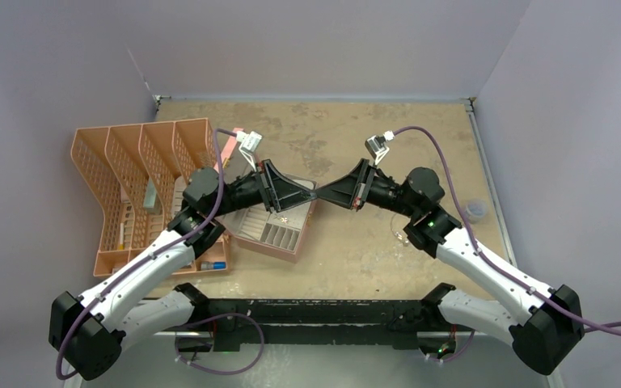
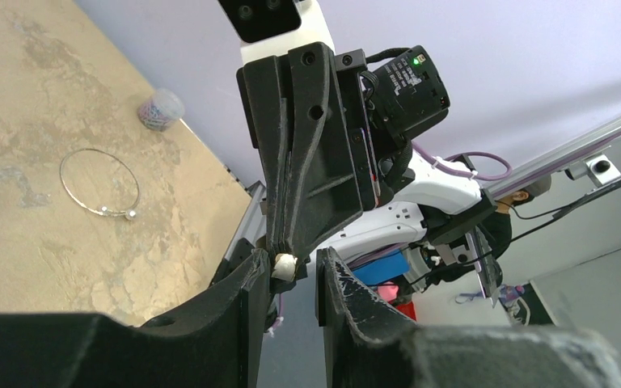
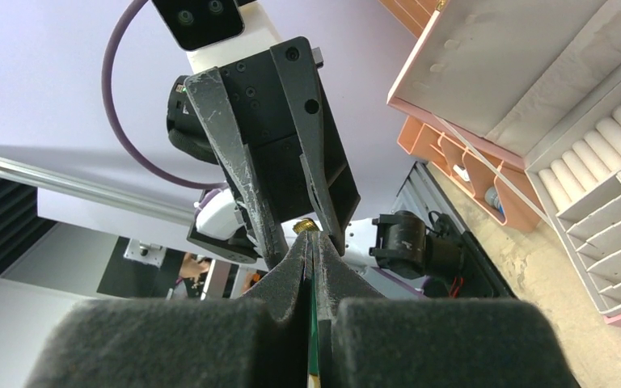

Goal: Organize the mixed jewelry

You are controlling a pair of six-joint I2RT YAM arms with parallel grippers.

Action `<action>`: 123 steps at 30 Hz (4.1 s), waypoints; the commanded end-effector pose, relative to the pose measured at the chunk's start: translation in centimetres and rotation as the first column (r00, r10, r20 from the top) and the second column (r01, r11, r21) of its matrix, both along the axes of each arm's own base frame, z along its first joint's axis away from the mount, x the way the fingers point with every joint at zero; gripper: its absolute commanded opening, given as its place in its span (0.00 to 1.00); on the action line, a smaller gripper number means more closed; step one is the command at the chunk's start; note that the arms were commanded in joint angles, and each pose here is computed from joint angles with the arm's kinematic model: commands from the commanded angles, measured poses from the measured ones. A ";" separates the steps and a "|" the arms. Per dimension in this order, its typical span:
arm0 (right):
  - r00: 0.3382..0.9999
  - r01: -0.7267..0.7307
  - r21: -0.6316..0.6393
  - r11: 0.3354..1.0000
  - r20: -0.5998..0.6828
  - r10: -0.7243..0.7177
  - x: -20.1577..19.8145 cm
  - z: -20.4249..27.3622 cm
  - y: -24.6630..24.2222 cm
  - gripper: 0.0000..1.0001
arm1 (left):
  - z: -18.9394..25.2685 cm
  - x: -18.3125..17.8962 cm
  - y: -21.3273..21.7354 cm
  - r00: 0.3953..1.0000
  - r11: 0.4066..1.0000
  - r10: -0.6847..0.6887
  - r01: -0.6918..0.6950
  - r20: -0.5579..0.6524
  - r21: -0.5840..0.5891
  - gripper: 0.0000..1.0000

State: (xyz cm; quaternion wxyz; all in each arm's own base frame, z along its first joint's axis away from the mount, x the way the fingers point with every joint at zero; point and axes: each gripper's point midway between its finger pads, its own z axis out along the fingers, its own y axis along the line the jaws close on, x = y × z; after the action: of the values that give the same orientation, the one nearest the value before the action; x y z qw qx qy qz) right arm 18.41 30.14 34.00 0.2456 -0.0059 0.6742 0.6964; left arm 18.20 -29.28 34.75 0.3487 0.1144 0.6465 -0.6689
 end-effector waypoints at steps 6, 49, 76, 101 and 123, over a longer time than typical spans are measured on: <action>1.000 -0.003 0.019 1.000 0.031 0.003 -0.3 1.6 -0.3 0.00 | 3.8 -0.3 0.4 0.989 0.999 0.022 -0.014 0.149 -0.050 0.25; 0.999 0.054 0.010 0.998 0.004 -0.054 0.7 0.3 -0.6 0.11 | 2.3 0.5 0.6 0.992 0.998 0.064 -0.064 0.110 0.003 0.00; 0.893 0.387 -0.399 0.831 -0.061 -0.445 6.4 -12.5 -5.5 0.40 | -8.8 7.2 3.4 0.941 0.708 0.334 -0.213 -0.054 0.673 0.00; 0.913 0.290 -0.584 0.758 -0.069 -0.402 6.1 -27.4 -5.5 0.34 | -20.4 11.1 5.0 0.883 0.342 0.448 -0.028 -0.137 0.939 0.00; 0.889 0.398 -0.552 0.733 0.034 -0.457 6.7 -26.7 -6.1 0.27 | -22.8 10.6 6.1 0.867 0.254 0.474 0.031 -0.152 0.967 0.00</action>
State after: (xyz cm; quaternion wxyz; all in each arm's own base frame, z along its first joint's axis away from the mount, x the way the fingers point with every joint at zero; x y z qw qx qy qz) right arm 24.55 23.97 6.16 0.3245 0.1214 0.8527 0.3910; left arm 27.98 -23.09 11.51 0.1449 0.0444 0.9822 -0.1106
